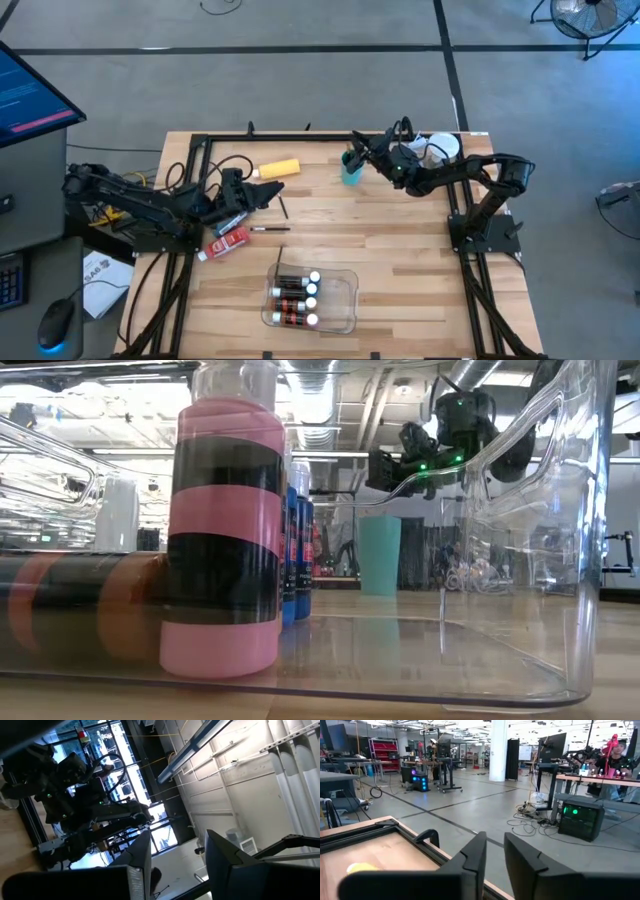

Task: Pick & Place Paint Supplies
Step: Put the silver paint brush into the green cup, then adjust the paint brushes on the table

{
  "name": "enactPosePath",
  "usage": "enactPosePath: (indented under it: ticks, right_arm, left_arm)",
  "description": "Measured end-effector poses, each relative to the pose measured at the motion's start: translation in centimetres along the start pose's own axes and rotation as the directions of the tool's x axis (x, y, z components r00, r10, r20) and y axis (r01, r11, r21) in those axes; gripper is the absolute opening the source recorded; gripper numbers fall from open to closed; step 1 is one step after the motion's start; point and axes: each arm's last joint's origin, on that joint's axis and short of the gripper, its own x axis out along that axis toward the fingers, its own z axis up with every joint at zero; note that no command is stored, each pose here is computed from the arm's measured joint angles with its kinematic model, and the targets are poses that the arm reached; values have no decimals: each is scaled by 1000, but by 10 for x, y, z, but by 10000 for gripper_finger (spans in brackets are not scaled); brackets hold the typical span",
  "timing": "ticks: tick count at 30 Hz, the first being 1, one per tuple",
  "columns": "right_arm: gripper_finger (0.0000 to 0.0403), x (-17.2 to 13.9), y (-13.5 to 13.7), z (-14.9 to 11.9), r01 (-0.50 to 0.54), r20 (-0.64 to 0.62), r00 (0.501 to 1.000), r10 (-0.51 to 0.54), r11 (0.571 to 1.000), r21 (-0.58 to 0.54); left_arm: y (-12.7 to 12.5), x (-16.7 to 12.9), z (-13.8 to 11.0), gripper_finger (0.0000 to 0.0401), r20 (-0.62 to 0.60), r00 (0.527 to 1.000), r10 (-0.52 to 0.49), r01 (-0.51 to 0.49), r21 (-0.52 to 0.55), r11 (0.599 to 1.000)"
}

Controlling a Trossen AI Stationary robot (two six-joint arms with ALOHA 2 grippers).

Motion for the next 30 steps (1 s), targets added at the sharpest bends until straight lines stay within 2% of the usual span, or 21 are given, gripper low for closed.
enactPosePath:
  ticks: [7, 14, 18, 23, 27, 30]
  right_arm:
    - [92, -5, 6, 13, -27, 84, 996, 21, 997, 69]
    - [93, -24, 12, 56, -106, 216, 974, 69, 980, 169]
    - [93, -37, 15, 83, -155, 245, 964, 99, 963, 220]
    - [93, -50, 23, 121, -219, 234, 961, 150, 927, 305]
    - [93, -59, 32, 150, -263, 213, 956, 204, 916, 303]
    - [93, -63, 41, 167, -307, 189, 947, 260, 906, 292]
  left_arm:
    - [0, 0, 0, 92, 0, 1000, 0, 0, 0, 1000]
    - [-2, 0, 2, 92, 30, 1000, -10, 10, -10, 1000]
    - [-5, 0, 4, 92, 67, 997, -33, 35, -28, 999]
    - [-14, -1, 9, 92, 115, 986, -118, 122, -33, 992]
    - [-26, -2, 16, 92, 154, 962, -225, 224, 23, 974]
    - [-39, 2, 21, 92, 131, 942, -310, 302, 79, 950]
